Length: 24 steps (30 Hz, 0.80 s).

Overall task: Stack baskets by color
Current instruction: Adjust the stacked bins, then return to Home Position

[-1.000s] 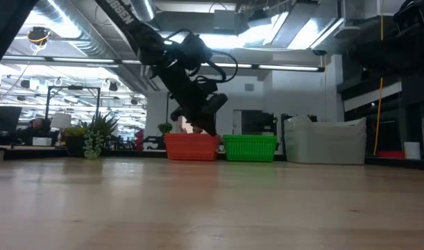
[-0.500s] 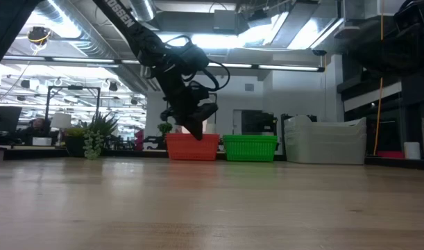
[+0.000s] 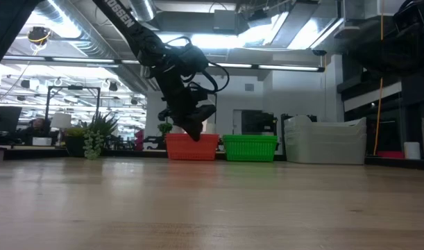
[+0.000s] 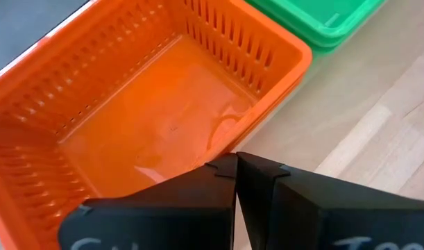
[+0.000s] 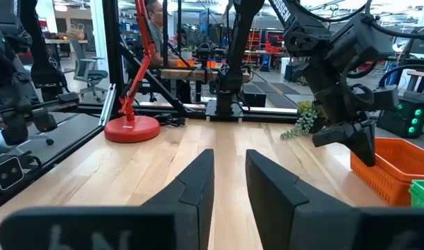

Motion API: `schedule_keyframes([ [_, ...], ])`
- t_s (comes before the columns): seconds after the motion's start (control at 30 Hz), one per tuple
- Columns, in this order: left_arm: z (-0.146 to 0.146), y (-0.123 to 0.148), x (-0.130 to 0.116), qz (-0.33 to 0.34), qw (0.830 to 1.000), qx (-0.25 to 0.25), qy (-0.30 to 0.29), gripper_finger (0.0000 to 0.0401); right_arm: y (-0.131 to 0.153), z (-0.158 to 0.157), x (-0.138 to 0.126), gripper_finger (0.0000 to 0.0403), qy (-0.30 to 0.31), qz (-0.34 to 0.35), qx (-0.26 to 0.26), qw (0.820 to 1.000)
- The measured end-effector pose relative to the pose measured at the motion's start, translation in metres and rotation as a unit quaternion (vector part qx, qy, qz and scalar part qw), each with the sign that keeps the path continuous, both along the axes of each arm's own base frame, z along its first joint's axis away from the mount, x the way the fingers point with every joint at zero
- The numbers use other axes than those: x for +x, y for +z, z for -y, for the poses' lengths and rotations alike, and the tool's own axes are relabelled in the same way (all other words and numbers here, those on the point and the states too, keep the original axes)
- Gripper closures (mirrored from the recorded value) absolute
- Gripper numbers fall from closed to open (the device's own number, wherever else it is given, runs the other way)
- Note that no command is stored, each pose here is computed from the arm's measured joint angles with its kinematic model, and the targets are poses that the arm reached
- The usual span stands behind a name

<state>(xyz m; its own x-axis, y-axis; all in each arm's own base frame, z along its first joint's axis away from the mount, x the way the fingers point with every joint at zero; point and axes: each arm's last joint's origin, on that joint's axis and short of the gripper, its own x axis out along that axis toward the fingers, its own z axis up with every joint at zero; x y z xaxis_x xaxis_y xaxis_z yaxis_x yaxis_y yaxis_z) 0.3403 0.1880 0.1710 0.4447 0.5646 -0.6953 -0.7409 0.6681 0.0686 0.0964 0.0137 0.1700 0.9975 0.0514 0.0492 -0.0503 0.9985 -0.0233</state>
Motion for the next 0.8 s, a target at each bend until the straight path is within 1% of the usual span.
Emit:
schedule_keyframes([
  [0.23,0.001,-0.001,-0.001,-0.008,1.0,-0.001,0.002,0.0401,0.0,0.0,0.0,0.0317,0.0,0.0,-0.003,1.0],
  [0.43,0.008,0.003,0.003,-0.012,1.0,0.014,-0.015,0.0401,0.0,0.0,0.0,0.0317,0.0,0.0,-0.003,1.0],
  [0.5,0.012,0.006,0.0,-0.022,0.999,0.0,-0.024,0.0401,0.0,0.0,0.0,0.0317,-0.001,0.0,-0.003,1.0],
  [0.6,0.025,0.015,-0.002,-0.025,0.998,-0.02,-0.049,0.0401,0.0,0.0,0.0,0.0317,-0.001,0.0,-0.003,1.0],
  [0.67,0.037,0.024,-0.006,-0.038,0.996,-0.034,-0.079,0.0401,0.0,0.0,0.0,0.0317,-0.001,0.0,-0.003,1.0],
  [0.73,0.049,0.034,-0.012,-0.07,0.99,-0.034,-0.118,0.0401,0.0,0.0,0.0,0.0317,-0.001,0.0,-0.003,1.0],
  [0.8,0.061,0.039,-0.021,-0.102,0.985,-0.021,-0.141,0.0401,0.0,0.0,0.0,0.0317,-0.001,0.0,-0.003,1.0],
])
